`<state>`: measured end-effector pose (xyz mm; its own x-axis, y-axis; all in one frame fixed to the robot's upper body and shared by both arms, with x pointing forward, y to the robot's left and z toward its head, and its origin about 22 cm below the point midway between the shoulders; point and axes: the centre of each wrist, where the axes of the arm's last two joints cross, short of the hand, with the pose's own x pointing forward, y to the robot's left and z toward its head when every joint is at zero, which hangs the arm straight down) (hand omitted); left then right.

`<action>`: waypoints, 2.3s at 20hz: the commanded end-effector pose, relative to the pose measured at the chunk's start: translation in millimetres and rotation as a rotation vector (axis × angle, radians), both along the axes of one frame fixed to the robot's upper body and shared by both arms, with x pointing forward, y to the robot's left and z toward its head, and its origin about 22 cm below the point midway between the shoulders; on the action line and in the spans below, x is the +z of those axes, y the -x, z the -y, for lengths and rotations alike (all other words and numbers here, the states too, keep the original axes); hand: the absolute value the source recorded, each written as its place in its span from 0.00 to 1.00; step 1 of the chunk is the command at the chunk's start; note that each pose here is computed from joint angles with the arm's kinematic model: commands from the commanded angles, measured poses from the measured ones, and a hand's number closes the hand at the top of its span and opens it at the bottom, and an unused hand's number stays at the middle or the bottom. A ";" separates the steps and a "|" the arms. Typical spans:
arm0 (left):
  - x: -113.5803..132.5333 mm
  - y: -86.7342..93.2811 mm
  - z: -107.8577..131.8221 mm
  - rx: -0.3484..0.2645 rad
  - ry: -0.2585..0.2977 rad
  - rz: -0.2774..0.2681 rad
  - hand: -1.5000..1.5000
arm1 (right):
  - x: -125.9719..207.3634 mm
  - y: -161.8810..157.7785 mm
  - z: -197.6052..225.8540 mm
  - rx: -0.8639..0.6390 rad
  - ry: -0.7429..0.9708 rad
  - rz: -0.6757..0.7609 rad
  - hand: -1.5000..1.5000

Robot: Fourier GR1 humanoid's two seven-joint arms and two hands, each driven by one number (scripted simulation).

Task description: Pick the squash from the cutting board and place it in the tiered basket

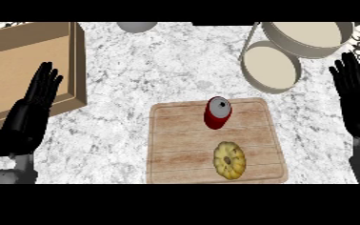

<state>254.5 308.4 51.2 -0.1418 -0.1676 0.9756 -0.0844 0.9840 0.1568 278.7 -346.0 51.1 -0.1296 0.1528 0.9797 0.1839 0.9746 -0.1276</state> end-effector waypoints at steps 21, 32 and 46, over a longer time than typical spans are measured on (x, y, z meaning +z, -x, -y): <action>-13.0 -0.7 -17.2 0.158 -0.247 -0.167 0.50 | -7.8 148.5 -68.5 -0.223 0.727 -0.227 0.00; -11.9 -11.0 4.2 0.087 -0.265 -0.153 0.50 | 61.1 154.4 -102.1 -0.247 0.949 -0.497 0.00; -18.1 -22.1 14.6 0.066 -0.256 -0.143 0.50 | 58.6 147.3 -168.8 -0.313 1.014 -0.842 0.00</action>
